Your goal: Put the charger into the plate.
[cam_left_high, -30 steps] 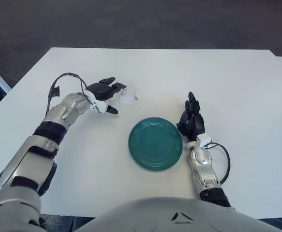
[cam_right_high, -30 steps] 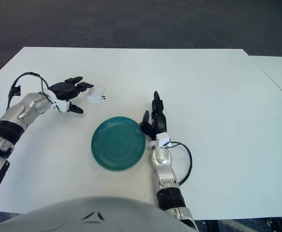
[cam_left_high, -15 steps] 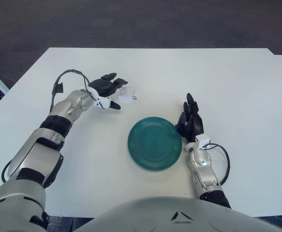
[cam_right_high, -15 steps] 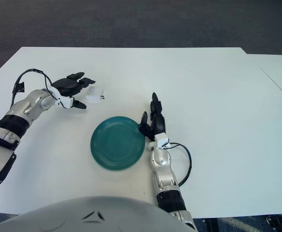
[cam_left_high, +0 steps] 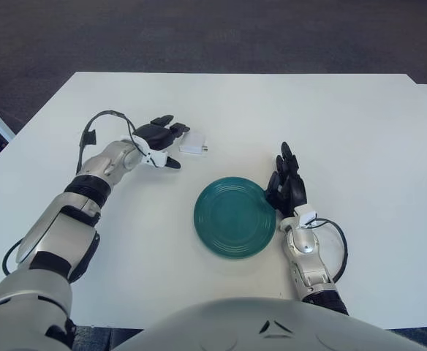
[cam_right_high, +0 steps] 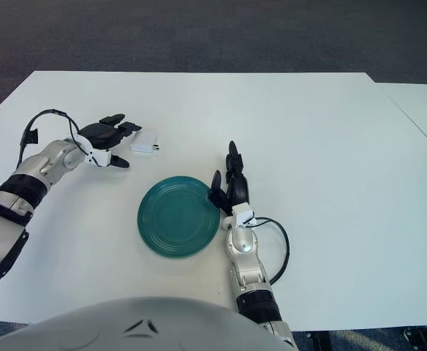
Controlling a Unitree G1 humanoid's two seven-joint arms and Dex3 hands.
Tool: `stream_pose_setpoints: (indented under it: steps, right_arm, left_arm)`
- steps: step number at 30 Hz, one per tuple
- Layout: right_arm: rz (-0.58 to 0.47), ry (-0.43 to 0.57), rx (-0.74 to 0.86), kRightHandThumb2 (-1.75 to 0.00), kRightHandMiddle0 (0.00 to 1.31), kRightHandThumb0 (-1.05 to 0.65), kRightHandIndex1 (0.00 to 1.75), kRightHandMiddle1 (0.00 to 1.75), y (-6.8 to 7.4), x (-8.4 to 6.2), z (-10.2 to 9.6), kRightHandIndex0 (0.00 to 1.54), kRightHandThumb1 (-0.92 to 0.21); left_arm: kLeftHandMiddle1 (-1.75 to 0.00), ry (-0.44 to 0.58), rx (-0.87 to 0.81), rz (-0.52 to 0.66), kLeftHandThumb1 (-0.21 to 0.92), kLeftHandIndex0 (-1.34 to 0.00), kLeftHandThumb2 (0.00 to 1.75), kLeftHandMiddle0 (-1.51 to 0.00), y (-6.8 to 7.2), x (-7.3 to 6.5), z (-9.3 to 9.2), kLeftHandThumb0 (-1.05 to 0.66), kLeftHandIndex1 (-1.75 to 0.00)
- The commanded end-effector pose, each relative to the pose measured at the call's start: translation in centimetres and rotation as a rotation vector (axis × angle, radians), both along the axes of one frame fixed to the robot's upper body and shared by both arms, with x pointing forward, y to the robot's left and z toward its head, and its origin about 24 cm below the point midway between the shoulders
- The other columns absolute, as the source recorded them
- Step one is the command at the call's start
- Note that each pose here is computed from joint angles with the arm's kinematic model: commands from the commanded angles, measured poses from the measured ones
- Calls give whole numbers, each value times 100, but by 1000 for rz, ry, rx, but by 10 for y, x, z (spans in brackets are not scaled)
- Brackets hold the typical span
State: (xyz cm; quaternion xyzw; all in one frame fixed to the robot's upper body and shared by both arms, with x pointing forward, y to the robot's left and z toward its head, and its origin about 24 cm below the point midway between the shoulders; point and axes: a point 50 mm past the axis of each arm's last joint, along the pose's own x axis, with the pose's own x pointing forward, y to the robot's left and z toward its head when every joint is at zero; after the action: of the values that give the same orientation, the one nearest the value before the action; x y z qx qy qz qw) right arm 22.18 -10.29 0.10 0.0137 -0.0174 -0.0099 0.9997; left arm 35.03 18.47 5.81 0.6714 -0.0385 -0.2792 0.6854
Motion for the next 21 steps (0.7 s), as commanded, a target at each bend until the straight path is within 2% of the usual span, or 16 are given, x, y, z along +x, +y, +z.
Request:
stream_pose_setpoints:
  steps: [1, 21]
  right_arm:
    - [8, 112, -16, -99, 0, -95, 0, 0, -1, -12, -20, 0, -92]
    - [6, 139, -23, -99, 1, -93, 0, 1, -2, -13, -25, 0, -92]
  left_arm:
    - [0, -32, 7, -5, 92, 0, 27, 0, -3, 5, 7, -105, -50]
    - [0, -31, 33, 13, 92, 0, 32, 0, -5, 9, 1, -105, -49]
